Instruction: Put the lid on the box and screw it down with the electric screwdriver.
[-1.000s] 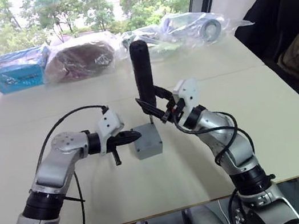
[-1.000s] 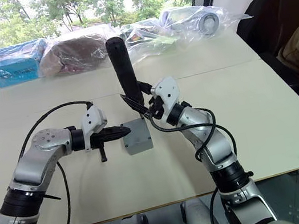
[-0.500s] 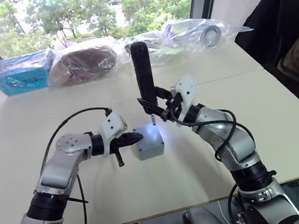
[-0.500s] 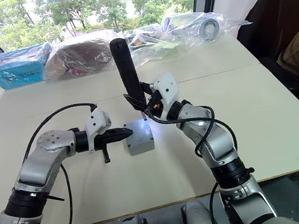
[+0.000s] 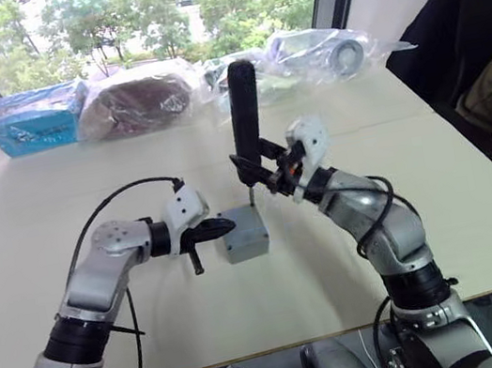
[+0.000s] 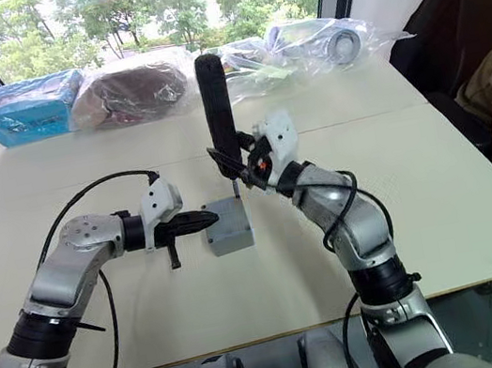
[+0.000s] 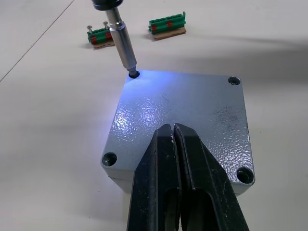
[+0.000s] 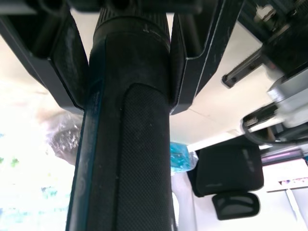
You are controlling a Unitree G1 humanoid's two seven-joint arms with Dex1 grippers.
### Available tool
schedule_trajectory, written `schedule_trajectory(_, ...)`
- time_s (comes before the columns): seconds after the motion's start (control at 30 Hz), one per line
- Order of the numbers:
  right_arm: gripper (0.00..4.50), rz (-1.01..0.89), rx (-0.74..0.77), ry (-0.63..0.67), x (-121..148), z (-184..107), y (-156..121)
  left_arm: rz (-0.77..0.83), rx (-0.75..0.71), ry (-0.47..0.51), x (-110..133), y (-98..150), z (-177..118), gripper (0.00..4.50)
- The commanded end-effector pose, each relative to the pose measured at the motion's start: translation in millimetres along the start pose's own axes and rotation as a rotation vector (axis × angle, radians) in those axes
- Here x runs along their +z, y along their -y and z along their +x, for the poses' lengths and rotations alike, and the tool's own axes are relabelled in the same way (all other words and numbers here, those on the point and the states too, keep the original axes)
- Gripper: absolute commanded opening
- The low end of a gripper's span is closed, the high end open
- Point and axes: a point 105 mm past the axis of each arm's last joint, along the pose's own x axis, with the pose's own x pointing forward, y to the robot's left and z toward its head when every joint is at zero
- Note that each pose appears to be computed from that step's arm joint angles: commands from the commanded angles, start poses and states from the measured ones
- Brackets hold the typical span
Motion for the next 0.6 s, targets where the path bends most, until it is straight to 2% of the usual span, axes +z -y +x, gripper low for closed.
schedule_trajectory(0.03,1.89,0.131,-0.059,0.198,78,-10,15,0.023,-0.022,0.02,11,4,-9,0.0)
schedule_trajectory(0.1,1.89,0.196,-0.09,0.214,95,-18,26,0.038,-0.021,0.041,19,4,-11,0.0)
schedule_trajectory(0.2,1.89,0.211,-0.179,0.107,101,-34,52,0.08,-0.025,0.071,33,5,-15,0.0)
schedule_trajectory(0.33,1.89,0.111,-0.362,-0.227,81,-66,92,0.112,-0.029,0.13,55,7,-21,0.0)
schedule_trajectory(0.4,1.89,0.058,-0.393,-0.365,70,-81,101,0.124,-0.028,0.15,63,8,-24,0.0)
schedule_trajectory(0.5,1.89,0.098,-0.446,-0.61,43,-110,118,0.153,-0.031,0.186,77,10,-30,0.0)
schedule_trajectory(0.6,1.89,0.12,-0.484,-0.771,22,-128,129,0.163,-0.044,0.219,87,13,-34,0.0)
